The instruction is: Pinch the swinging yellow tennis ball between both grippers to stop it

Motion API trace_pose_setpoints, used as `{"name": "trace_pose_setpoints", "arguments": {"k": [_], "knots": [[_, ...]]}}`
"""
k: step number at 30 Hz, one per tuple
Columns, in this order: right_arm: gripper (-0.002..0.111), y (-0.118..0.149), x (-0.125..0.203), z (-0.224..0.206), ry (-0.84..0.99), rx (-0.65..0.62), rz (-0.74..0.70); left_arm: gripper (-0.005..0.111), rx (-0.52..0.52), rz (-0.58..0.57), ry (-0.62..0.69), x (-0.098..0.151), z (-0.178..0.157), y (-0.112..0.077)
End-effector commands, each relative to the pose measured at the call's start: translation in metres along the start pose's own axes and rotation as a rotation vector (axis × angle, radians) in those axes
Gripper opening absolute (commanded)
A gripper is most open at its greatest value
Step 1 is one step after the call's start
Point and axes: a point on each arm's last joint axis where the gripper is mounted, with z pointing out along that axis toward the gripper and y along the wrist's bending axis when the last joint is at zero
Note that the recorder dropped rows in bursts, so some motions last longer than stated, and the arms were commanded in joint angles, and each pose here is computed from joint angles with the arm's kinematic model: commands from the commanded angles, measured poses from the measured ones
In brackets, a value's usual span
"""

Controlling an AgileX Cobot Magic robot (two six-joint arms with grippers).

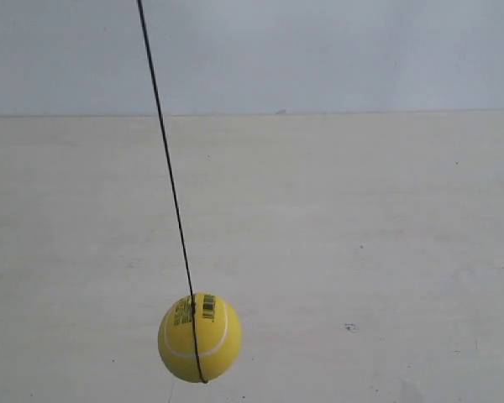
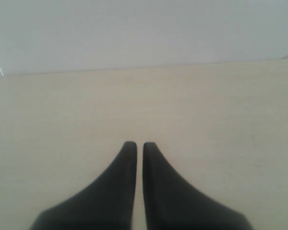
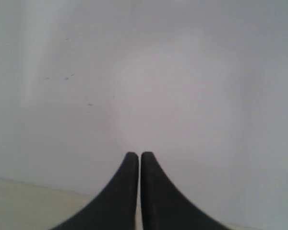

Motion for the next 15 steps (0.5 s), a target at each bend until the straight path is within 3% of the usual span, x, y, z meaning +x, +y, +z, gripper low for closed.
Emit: {"name": "trace_pose_setpoints", "arguments": {"k": [1, 4, 8, 15], "knots": [[0.000, -0.012, 0.014, -0.004, -0.047, 0.209, 0.022, 0.005, 0.001, -0.007, 0.002, 0.001, 0.000, 0.000], [0.000, -0.020, 0.022, -0.006, 0.021, 0.349, -0.055, 0.005, 0.001, -0.007, 0.002, 0.001, 0.000, 0.000], [0.000, -0.023, 0.033, -0.008, 0.177, 0.369, -0.203, 0.005, 0.001, -0.007, 0.002, 0.001, 0.000, 0.000], [0.000, -0.022, 0.056, -0.015, 0.437, 0.350, -0.157, 0.005, 0.001, -0.007, 0.002, 0.001, 0.000, 0.000]]}}
